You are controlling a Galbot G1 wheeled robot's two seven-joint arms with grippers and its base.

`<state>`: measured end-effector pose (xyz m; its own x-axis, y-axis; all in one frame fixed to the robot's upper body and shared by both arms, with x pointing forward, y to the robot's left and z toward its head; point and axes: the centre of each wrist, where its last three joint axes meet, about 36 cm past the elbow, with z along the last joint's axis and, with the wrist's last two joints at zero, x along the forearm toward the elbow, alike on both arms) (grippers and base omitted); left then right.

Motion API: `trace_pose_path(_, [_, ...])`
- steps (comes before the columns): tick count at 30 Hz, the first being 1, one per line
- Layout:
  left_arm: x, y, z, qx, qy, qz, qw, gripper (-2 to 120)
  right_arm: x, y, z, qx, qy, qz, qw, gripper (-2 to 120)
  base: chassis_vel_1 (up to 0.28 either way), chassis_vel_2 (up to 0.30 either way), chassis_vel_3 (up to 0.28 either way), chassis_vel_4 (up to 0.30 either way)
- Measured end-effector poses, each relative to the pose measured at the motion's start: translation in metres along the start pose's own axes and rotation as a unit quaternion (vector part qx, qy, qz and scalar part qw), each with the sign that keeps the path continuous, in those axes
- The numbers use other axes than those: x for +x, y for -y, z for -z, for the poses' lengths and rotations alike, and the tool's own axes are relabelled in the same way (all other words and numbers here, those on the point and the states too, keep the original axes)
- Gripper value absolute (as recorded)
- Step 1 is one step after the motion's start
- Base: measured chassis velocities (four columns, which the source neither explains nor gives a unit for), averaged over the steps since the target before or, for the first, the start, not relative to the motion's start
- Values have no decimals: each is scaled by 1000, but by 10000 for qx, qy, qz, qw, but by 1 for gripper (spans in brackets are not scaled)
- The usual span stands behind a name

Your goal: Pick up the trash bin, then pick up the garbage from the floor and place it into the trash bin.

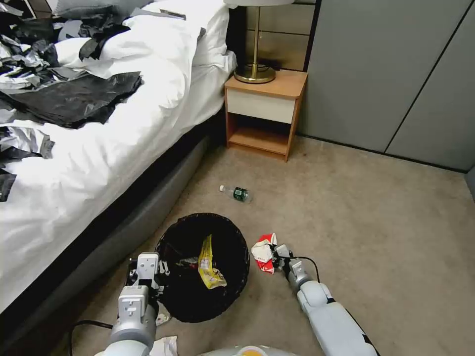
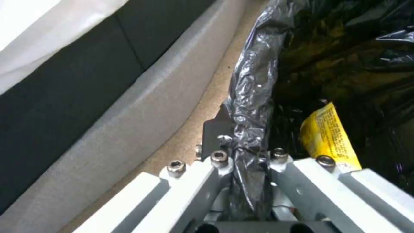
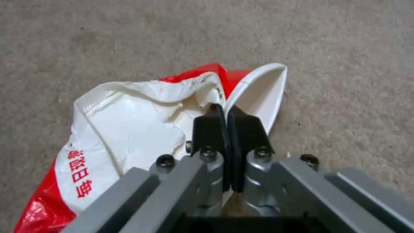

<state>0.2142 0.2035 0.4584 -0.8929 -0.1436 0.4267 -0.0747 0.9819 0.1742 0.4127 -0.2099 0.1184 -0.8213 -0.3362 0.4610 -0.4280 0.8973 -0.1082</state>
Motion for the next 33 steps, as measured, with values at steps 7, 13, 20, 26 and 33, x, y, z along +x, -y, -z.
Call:
trace_pose_path(7, [0, 0, 0, 8, 7, -9, 10000, 0, 1, 0, 2, -13, 44, -43, 10000, 0, 0, 0, 0, 0])
trace_pose_path(13, [-1, -1, 1, 12, 15, 3, 10000, 0, 16, 6, 34, -18, 717, -432, 9965, 0, 0, 0, 0, 0])
trace_pose_path(20, [-1, 0, 1, 22, 20, -9, 10000, 0, 54, 5, 105, 211, 2285, -804, 9700, 0, 0, 0, 0, 0])
trace_pose_path(26, [-1, 0, 0, 20, 12, -23, 10000, 0, 114, -6, 184, 386, 4049, -308, 9130, 0, 0, 0, 0, 0])
trace_pose_path(33, [-1, 0, 0, 5, 14, -28, 10000, 0, 169, -41, 220, 742, 4791, 428, 8735, 0, 0, 0, 0, 0])
